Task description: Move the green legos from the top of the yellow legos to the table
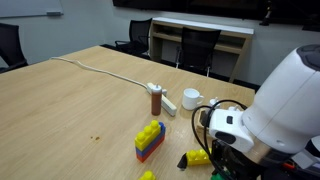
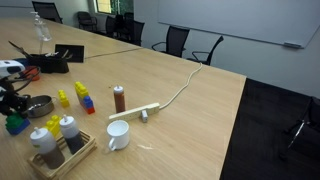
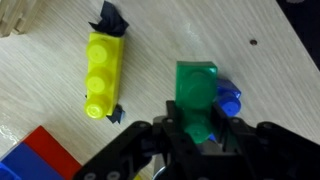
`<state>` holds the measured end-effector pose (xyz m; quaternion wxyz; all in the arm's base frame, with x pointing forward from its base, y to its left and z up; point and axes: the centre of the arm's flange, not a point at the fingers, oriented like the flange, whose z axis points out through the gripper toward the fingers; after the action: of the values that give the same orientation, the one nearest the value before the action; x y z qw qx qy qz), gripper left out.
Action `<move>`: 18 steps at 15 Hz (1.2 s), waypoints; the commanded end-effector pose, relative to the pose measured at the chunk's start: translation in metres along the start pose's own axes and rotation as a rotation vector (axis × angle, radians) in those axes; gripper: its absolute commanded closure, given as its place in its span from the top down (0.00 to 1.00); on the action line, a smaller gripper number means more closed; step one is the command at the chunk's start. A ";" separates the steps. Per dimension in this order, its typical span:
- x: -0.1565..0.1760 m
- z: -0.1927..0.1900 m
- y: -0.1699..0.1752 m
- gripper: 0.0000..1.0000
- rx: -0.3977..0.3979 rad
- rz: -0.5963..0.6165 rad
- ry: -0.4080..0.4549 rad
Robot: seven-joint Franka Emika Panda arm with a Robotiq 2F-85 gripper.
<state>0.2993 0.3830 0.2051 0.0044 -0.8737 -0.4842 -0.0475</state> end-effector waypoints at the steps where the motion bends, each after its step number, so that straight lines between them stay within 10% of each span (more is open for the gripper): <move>1: -0.025 0.002 0.006 0.11 -0.004 0.011 0.034; 14: -0.076 0.039 0.011 0.11 -0.007 0.044 0.027; 18: -0.074 0.044 0.013 0.61 -0.016 0.033 0.023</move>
<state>0.2764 0.3149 0.1630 0.0047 -0.8825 -0.4673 -0.0519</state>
